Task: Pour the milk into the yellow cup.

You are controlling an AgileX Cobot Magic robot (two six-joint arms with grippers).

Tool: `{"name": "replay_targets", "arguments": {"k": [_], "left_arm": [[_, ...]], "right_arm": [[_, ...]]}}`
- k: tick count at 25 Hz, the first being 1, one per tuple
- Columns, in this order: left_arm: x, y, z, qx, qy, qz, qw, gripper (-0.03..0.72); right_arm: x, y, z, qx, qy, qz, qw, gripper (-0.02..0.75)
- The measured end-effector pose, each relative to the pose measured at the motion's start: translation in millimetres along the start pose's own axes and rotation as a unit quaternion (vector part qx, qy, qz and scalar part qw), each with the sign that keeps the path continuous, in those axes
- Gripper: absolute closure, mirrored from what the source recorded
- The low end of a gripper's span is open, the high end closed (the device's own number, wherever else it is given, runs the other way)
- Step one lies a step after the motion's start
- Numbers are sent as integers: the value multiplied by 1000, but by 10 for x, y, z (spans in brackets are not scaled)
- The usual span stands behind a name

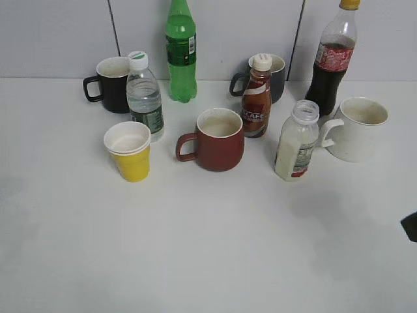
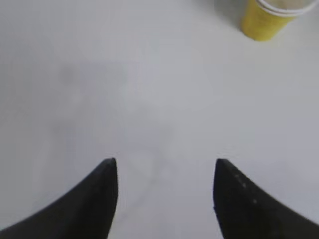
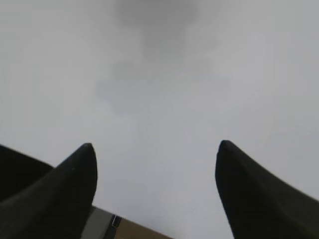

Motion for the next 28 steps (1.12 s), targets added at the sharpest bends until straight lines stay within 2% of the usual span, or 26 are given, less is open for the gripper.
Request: {"name": "replay_targets", "arguments": {"k": [4,7,10,13,15,18,28], "left_arm": [[495,87,204,-20,-30,56,998,234],[787,92,365,-31,-66,112,991,235],[958,155,535,-30,-105,144,984,235],[969,235,729,-41,-135,153,978,235],[938,267,860,-64,-142,156,975,235],[984,283,926,-78,-163,166,969,243],[1007,288,943,-83,-172,169,967,267]], "right_arm": [[508,127,169,25,-71,-18,997,184],[756,187,355,32,-113,-19,993,184],[906,234,591,37,-152,-13,988,184],[958,267,774,46,-197,-2,979,184],[1026,278,840,49,-231,6,972,184],[1104,290,887,51,-264,12,963,184],[1117,290,891,52,-270,14,961,184]]}}
Point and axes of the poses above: a point on each arm's last joint axis where the gripper is mounted, x pointing back along that axis away from the gripper, y along the wrist's bending axis when the last joint is at zero, z = x × y, the point moved 6 cm from there along -x, pointing out along that axis toward the gripper, and after that the axes turned 7 degrees about x, right-handed, at the moved point
